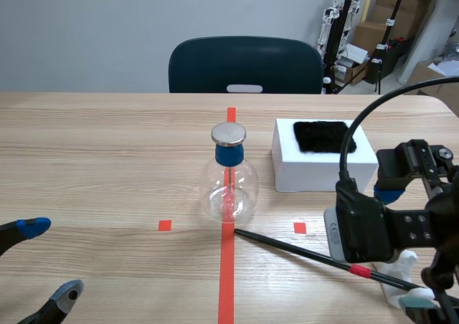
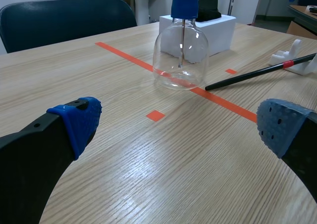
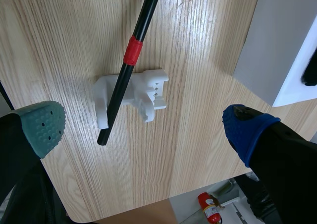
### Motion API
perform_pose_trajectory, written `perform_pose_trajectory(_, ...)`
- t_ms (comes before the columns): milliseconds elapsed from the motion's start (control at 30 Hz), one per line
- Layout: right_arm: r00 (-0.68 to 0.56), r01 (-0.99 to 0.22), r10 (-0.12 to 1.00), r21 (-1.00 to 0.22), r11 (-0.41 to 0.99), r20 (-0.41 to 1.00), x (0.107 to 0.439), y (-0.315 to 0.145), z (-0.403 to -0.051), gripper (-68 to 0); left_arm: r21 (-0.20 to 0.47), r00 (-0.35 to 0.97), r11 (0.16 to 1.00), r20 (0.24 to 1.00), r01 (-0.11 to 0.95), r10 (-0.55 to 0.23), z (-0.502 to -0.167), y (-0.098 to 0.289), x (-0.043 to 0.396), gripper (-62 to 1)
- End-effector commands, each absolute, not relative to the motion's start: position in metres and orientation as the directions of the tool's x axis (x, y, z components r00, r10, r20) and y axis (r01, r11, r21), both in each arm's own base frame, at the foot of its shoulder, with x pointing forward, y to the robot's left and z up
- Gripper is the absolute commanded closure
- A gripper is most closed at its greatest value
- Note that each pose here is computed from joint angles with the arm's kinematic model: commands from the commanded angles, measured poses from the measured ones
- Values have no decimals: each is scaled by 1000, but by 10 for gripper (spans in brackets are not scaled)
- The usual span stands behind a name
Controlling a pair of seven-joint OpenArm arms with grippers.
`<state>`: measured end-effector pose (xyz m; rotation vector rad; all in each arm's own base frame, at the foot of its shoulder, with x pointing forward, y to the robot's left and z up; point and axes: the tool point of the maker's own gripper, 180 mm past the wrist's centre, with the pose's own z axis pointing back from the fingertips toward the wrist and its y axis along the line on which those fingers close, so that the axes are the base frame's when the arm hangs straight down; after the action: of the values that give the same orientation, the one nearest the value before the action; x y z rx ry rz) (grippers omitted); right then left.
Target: Do the electroscope experiment. return to the home posture
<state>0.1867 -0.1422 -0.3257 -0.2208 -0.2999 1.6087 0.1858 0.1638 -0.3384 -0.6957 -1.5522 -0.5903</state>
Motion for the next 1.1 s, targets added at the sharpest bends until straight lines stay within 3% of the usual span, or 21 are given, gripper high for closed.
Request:
perform_pose_trajectory(0,-66,-940,997,-337,-52,30,192,-144,-323,-679,-10,-76,691,993,722,93,-330,169,190,-623)
perform_pose_trajectory(667,-66,-940,997,-337,-52,29,192,-144,-323,-679,-9,-79,693,992,721,95,-330,170,191,-623)
perform_pose_trajectory(833,-66,-940,997,-337,-52,29,192,-144,-323,-679,-28,-173,754,967,656,187,-296,203,195,-623)
perform_pose_trajectory(1067,-66,-940,997,-337,-52,29,192,-145,-323,-679,58,-238,812,966,581,102,-261,250,198,-623)
